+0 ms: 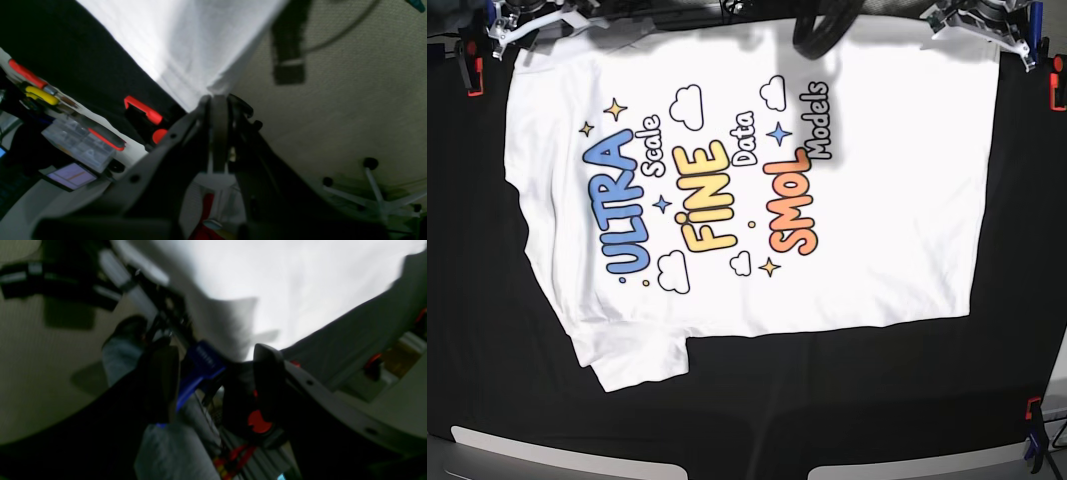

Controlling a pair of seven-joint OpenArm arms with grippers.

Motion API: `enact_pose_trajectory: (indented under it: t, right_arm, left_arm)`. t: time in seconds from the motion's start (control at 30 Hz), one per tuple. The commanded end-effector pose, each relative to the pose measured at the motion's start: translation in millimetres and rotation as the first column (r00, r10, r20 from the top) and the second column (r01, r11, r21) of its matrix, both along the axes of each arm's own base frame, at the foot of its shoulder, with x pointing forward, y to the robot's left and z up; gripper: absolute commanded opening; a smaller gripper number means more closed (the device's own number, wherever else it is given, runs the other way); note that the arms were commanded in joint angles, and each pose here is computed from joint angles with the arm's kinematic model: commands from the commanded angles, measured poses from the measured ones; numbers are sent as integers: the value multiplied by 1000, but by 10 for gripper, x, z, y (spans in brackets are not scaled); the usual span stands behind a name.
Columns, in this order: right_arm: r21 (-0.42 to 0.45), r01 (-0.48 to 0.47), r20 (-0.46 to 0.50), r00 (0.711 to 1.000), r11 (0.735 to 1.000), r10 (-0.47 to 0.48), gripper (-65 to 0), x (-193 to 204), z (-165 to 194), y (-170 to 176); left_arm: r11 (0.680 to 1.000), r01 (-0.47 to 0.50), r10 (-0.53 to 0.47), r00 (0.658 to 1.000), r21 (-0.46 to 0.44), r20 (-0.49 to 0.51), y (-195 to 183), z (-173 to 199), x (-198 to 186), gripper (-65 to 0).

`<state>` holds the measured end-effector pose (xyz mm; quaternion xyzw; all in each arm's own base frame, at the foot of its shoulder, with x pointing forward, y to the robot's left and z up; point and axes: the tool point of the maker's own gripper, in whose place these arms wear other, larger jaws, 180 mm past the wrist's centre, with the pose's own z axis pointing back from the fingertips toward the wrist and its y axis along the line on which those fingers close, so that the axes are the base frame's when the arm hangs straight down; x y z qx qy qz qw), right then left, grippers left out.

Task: Layout the t-shirt on the table in an organized manner, then fold the t-shirt properly
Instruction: 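Hold the shirt edge raised with both grippers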

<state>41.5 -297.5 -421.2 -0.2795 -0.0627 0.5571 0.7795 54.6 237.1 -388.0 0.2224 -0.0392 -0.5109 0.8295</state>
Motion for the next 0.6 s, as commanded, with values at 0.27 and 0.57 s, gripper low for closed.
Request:
enact_pose_trajectory:
  t: [0.27,0.57]
  right_arm:
    - [-16,-15,99,995,1000,16,-307,201,83,-56]
    - [78,-6,100,995,997,-2,-308,372,3,63]
  left_arm:
    - [1000,5,-5,1000,22,16,44,60,29,-650]
    - [1000,4,-5,1000,22,16,44,60,29,-650]
